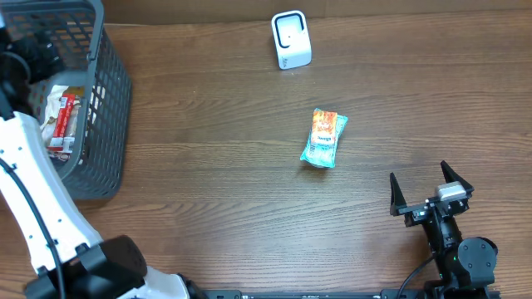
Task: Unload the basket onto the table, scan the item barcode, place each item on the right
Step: 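Release the snack pack onto the table beside the scanner, then reach the left gripper back into the grey basket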
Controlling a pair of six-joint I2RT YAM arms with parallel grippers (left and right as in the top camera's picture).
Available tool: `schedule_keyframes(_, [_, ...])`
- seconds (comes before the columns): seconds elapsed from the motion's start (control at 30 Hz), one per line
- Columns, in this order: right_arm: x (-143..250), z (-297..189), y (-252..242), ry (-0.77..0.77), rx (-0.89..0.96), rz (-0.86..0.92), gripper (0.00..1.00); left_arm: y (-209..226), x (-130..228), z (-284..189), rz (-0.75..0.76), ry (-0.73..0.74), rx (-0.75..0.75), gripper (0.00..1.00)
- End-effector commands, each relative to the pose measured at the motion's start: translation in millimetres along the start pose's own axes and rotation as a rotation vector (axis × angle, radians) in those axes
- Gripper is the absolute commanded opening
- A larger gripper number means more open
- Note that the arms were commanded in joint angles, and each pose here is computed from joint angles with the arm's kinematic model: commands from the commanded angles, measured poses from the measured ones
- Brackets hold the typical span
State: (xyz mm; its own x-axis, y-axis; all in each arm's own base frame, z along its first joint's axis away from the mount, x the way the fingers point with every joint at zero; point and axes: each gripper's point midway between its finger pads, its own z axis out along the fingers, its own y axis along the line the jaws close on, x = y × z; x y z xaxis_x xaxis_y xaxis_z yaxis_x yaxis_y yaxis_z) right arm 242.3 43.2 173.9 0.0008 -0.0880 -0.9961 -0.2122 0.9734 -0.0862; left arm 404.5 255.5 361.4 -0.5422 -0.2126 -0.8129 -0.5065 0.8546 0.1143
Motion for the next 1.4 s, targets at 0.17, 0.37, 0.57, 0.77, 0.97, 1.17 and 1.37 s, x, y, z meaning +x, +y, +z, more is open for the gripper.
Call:
schedule_keyframes(0.17, [2.1,0.1,0.0,-0.003,0.0,-0.004,1.0,45.6,68.8,98.8,0.049,0.232,-0.042,0.99])
schedule_keyframes(0.37, [2.2,0.1,0.0,-0.002,0.0,-0.004,1.0,40.4,129.2,157.2,0.151,0.4,0.009,1.0])
schedule_keyframes(0.57, [2.1,0.1,0.0,-0.003,0.0,-0.004,1.0,31.6,194.8,206.5,0.264,0.551,0.078,1.0])
schedule_keyframes(0.77, [2.2,0.1,0.1,-0.002,0.0,-0.004,1.0,31.5,225.1,231.1,0.302,0.598,0.104,1.0])
schedule_keyframes(0.97, [2.1,0.1,0.0,-0.003,0.0,-0.004,1.0,30.2,225.3,238.8,0.3,0.579,0.109,1.0])
schedule_keyframes(1.17, [2.2,0.1,0.0,-0.002,0.0,-0.004,1.0,22.7,240.5,247.6,0.292,0.599,0.148,1.0])
schedule_keyframes(1.37, [2.2,0.1,0.0,-0.002,0.0,-0.004,1.0,14.6,290.7,257.1,0.283,0.727,0.191,0.98])
